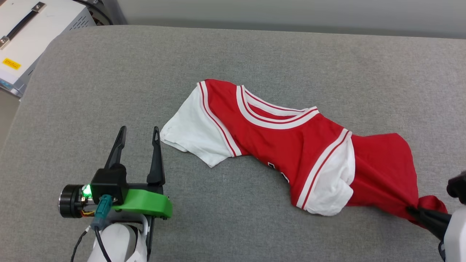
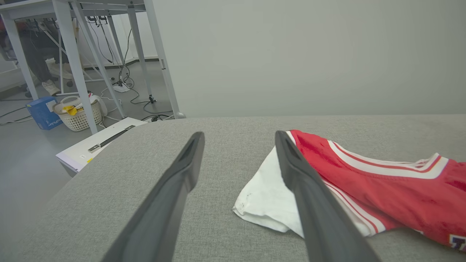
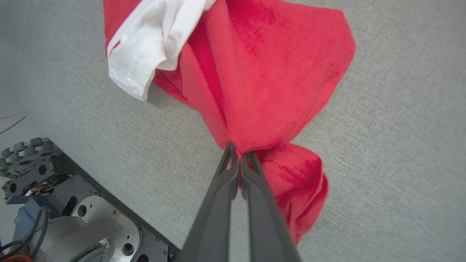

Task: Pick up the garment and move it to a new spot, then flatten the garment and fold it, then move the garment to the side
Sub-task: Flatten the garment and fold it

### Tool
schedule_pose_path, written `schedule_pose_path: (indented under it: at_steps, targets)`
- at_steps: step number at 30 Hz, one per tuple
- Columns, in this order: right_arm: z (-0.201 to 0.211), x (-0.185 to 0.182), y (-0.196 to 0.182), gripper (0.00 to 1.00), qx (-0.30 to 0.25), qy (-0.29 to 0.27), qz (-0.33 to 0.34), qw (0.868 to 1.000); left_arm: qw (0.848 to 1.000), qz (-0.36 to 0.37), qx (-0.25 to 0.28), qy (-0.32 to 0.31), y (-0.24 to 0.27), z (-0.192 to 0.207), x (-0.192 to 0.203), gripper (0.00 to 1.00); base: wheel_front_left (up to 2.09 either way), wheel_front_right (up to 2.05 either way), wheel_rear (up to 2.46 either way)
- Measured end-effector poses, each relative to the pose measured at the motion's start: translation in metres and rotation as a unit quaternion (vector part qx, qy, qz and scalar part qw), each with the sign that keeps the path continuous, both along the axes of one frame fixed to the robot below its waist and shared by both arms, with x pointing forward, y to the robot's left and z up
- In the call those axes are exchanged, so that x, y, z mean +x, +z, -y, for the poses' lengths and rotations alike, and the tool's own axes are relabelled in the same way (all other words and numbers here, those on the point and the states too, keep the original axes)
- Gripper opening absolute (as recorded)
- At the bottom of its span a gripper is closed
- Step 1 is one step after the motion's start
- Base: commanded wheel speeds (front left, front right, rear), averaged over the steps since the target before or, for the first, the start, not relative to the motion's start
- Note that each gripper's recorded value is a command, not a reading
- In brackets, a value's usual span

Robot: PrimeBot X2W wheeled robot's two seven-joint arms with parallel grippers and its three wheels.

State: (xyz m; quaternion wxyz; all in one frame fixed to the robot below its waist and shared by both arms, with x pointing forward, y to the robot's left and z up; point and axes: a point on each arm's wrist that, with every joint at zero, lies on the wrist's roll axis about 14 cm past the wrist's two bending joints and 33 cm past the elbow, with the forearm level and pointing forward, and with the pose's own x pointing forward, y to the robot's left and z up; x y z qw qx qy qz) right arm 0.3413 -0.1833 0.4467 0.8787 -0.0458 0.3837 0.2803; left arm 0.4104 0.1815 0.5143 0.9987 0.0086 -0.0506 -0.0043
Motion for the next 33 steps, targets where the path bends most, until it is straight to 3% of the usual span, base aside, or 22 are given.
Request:
schedule_pose_path:
  at_steps: [6,10,16,18,25,30,33]
  targets:
    - [0.001,-0.043,-0.02,0.0,0.029,-0.059,-0.061,0.996,1.0,0.0,0.003,-0.002,-0.001,0.0,0.0,1.0,0.0,0.0,0.0]
    - [0.003,-0.079,-0.046,0.0,0.046,-0.108,-0.128,0.985,1.0,-0.002,0.0,-0.002,-0.002,0.0,-0.001,1.0,0.0,0.0,0.0]
    - [0.01,-0.098,-0.075,0.0,0.034,-0.141,-0.167,0.975,1.0,-0.008,0.003,0.0,-0.007,-0.003,0.0,1.0,0.0,0.0,0.0]
    - [0.01,-0.092,-0.075,1.0,0.038,-0.146,-0.149,0.977,1.0,-0.009,0.004,-0.001,-0.007,-0.003,0.0,1.0,0.0,0.0,0.0]
    - [0.019,-0.037,-0.011,1.0,0.045,-0.139,0.009,0.989,1.0,-0.002,0.015,-0.007,-0.002,0.0,-0.003,1.0,0.0,0.0,0.0]
    - [0.021,0.004,0.054,1.0,0.026,-0.102,0.135,0.985,1.0,-0.001,0.015,-0.012,-0.002,0.005,-0.004,1.0,0.0,0.0,0.0]
    - [0.014,0.028,0.078,1.0,0.008,-0.067,0.174,0.982,1.0,-0.005,0.013,-0.013,-0.005,0.006,-0.003,1.0,0.0,0.0,0.0]
